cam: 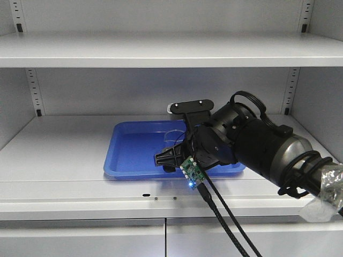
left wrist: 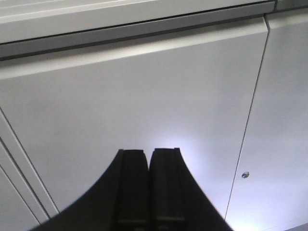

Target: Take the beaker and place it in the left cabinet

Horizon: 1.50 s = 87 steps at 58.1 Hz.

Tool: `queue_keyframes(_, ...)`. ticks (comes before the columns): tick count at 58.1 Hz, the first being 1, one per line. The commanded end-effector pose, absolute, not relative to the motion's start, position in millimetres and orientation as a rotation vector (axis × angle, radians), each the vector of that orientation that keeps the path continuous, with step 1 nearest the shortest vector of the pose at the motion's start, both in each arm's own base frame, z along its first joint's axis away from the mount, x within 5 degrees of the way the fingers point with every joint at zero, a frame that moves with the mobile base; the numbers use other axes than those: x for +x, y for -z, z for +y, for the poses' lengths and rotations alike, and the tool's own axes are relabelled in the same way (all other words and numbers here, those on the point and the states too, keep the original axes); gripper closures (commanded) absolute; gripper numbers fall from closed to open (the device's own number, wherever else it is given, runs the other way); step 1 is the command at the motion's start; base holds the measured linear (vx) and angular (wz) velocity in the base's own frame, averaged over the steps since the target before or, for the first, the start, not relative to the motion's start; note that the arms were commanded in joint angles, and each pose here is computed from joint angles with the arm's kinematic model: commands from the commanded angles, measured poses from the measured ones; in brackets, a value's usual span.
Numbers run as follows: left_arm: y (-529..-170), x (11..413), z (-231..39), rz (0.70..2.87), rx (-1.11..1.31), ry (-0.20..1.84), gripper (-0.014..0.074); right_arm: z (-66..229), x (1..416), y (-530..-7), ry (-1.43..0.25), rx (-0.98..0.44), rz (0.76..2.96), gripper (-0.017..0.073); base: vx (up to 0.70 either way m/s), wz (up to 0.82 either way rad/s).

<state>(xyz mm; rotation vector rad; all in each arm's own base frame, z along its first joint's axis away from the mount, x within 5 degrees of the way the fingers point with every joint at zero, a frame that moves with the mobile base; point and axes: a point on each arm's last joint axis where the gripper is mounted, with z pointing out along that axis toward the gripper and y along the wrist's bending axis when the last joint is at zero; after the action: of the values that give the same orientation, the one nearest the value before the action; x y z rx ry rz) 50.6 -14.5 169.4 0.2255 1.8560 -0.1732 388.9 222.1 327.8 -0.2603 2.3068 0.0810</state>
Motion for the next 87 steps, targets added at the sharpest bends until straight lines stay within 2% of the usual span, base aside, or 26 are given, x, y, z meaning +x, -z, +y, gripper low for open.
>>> queue_keyframes(1, -183.4, 51.5, -14.3, 1.748, 0.203, 0.186, 0.0600, 214.8, 382.0, -369.3, -0.121, -0.257, 2.167, -0.0033, 0.00, 0.00)
queue_keyframes(18, -183.4, 51.5, -14.3, 1.748, 0.203, 0.186, 0.0600, 210.9, 378.0, -376.3, -0.124, -0.249, 2.157, -0.0033, 0.00, 0.00)
queue_keyframes(30, -183.4, 51.5, -14.3, 1.748, 0.203, 0.186, 0.0600, 193.8, 343.7, -371.7, -0.174, -0.255, 2.193, -0.0027, 0.00, 0.00)
queue_keyframes(36, -183.4, 51.5, -14.3, 1.748, 0.203, 0.186, 0.0600, 176.0, 316.7, -369.3, -0.159, -0.273, 2.199, -0.0008, 0.00, 0.00)
queue_keyframes(41, -183.4, 51.5, -14.3, 1.748, 0.203, 0.186, 0.0600, 149.7, 295.1, -367.5, -0.130, -0.251, 2.214, 0.0021, 0.00, 0.00)
queue_keyframes(56, -183.4, 51.5, -14.3, 1.748, 0.203, 0.186, 0.0600, 56.5, 232.9, -371.2, -0.064, -0.040, 2.194, 0.0120, 0.00, 0.00)
queue_keyframes(64, -183.4, 51.5, -14.3, 1.748, 0.203, 0.186, 0.0600, 23.4, 198.1, -363.7, -0.005, 0.055, 2.170, 0.0177, 0.00, 0.00)
queue_keyframes(77, -183.4, 51.5, -14.3, 1.748, 0.203, 0.186, 0.0600, -1.4, 152.8, -326.6, -0.017, 0.236, 2.177, 0.0254, 0.00, 0.00)
queue_keyframes(83, -183.4, 51.5, -14.3, 1.748, 0.203, 0.186, 0.0600, -4.1, 134.0, -312.4, 0.003, 0.249, 2.222, 0.0297, 0.00, 0.00)
queue_keyframes(87, -183.4, 51.5, -14.3, 1.748, 0.203, 0.186, 0.0600, -2.7, 123.6, -309.7, -0.041, 0.255, 2.181, 0.0333, 0.00, 0.00)
